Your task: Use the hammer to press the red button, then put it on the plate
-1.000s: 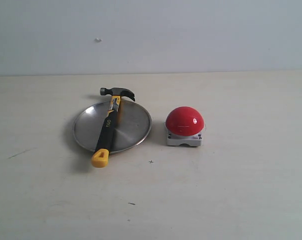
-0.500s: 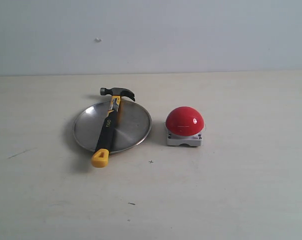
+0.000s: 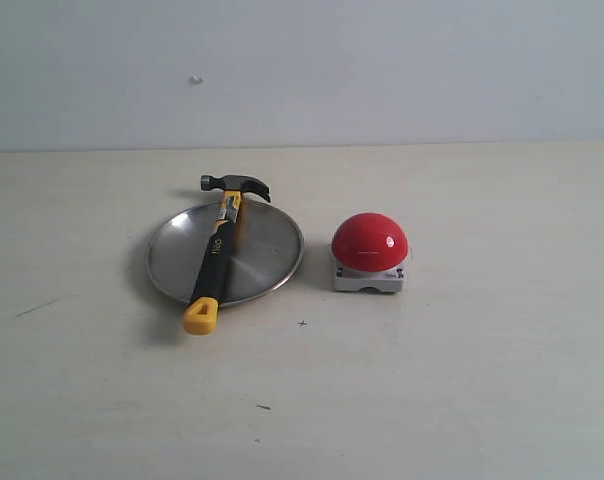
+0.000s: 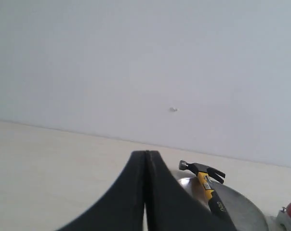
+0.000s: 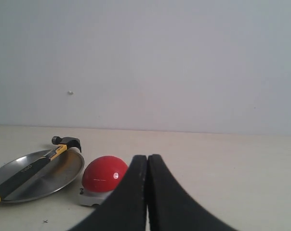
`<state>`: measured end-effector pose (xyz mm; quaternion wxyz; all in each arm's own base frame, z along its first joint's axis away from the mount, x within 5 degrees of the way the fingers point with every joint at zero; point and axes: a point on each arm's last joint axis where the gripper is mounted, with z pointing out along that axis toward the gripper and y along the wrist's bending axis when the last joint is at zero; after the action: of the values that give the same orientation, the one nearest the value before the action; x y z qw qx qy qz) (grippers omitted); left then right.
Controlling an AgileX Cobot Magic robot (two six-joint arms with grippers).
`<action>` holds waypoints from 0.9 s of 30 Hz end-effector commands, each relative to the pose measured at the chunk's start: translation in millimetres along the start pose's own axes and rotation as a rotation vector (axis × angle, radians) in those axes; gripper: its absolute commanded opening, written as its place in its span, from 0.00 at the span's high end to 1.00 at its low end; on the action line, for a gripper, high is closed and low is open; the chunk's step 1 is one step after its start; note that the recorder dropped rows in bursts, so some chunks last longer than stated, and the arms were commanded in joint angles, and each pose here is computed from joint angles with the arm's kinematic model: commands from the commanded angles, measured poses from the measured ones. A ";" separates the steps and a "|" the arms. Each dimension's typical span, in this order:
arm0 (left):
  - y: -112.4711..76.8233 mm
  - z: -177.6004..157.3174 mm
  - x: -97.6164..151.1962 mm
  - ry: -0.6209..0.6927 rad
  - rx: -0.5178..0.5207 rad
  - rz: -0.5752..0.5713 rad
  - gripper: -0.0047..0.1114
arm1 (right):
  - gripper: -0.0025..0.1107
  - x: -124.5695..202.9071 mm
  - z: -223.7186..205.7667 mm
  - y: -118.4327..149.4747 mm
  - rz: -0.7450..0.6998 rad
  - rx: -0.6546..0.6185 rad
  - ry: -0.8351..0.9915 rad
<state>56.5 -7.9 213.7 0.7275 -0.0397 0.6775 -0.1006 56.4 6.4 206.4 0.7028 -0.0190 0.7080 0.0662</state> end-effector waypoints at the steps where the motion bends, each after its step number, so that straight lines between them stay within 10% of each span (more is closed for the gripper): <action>1: 2.5 0.4 1.0 0.005 -0.018 0.060 0.96 | 0.98 0.6 -0.3 -0.4 -0.006 0.006 -0.009; 27: 10.4 -0.3 7.0 0.071 -0.103 0.027 0.96 | 0.98 0.4 -0.3 -0.4 -0.006 0.006 -0.011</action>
<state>57.2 0.8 206.0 0.7041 -0.0649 0.7048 -0.0570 56.4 6.4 206.4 0.7028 -0.0190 0.7080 0.0662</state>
